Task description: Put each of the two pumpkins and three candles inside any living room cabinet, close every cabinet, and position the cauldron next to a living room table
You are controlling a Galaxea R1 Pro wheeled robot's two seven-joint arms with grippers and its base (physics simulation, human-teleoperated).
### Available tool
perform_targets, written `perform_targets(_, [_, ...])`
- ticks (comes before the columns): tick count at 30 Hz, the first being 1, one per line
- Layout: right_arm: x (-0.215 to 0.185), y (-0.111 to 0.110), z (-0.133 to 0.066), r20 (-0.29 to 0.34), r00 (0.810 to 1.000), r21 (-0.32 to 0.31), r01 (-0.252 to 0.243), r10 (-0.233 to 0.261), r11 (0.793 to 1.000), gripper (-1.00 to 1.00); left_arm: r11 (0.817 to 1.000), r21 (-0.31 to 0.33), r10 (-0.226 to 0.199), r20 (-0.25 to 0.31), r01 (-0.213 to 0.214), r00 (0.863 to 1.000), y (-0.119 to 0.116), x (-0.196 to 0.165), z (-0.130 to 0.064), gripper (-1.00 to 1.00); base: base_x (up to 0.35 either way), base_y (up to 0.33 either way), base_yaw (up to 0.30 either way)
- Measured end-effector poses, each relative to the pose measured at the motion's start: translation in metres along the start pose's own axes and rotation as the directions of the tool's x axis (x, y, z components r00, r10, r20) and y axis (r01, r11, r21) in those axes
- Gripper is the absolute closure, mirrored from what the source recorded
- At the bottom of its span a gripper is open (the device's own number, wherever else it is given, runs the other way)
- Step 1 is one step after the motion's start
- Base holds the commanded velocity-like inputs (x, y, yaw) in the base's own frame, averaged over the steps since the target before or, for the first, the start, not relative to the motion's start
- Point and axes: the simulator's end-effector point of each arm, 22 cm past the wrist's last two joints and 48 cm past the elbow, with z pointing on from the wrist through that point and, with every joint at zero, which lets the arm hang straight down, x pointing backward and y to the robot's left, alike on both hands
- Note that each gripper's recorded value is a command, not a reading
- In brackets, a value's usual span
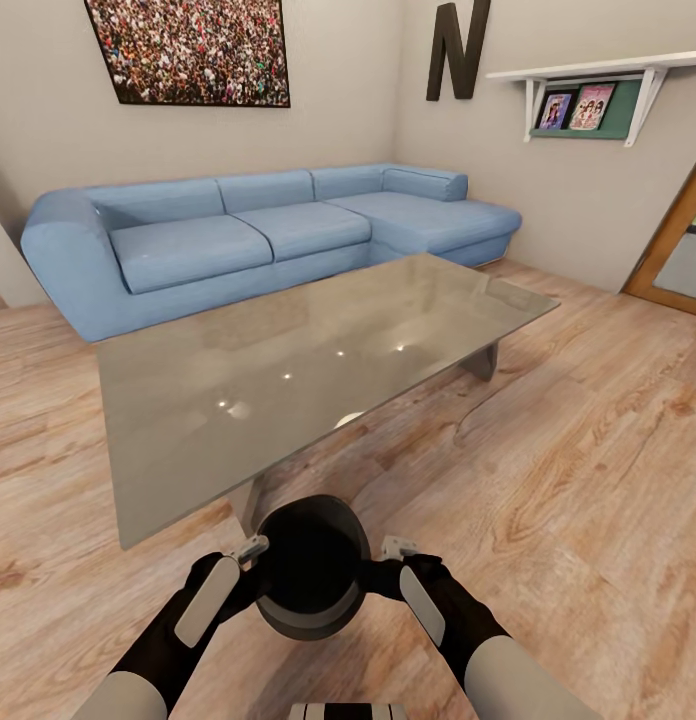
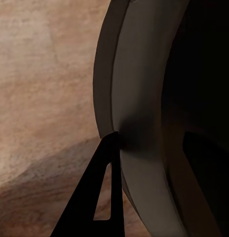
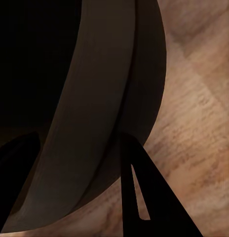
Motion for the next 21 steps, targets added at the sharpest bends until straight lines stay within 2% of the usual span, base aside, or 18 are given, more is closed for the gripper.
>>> perform_targets(11, [0.000,0.000,0.000,-0.001,1.000,0.001,0.000,0.000,1.000,1.00,1.000,-0.001,0.002,-0.002,-0.002,1.000,0.000,0.001,0.000,1.00,0.000,0.000,0.000])
perform_targets(12, [0.000,0.000,0.000,-0.001,1.000,0.001,-0.001,0.001,1.000,-1.00,1.000,-0.001,0.002,-0.002,-0.002,1.000,0.000,0.001,0.000,1.00,0.000,0.000,0.000])
perform_targets(13, [-0.001,0.013,-0.001,0.000,1.000,-0.059,-0.031,0.031,0.998,-1.00,0.999,0.015,-0.030,-0.024,0.030,0.999,0.001,0.005,0.003,1.00,0.000,0.000,0.000])
perform_targets(14, [0.000,0.014,0.000,-0.001,0.999,-0.065,-0.037,0.037,0.997,-1.00,1.000,0.014,-0.004,-0.008,0.004,1.000,0.002,0.002,0.004,1.00,0.000,0.000,0.000])
perform_targets(17, [0.000,0.014,-0.001,-0.001,0.999,-0.065,-0.037,0.037,0.997,-1.00,0.995,0.068,-0.065,-0.049,0.068,0.997,-0.010,0.012,0.005,1.00,0.000,0.000,0.000])
perform_targets(18, [0.000,0.014,-0.001,-0.001,0.999,-0.065,-0.037,0.037,0.997,-1.00,0.994,0.085,-0.071,-0.044,0.074,0.997,-0.015,0.009,0.002,1.00,0.000,0.000,0.000])
perform_targets(21, [-0.001,0.013,-0.001,0.000,0.999,-0.065,-0.037,0.037,0.997,-1.00,0.997,0.082,-0.012,0.038,0.009,0.999,-0.020,-0.018,-0.011,1.00,0.000,0.000,0.000])
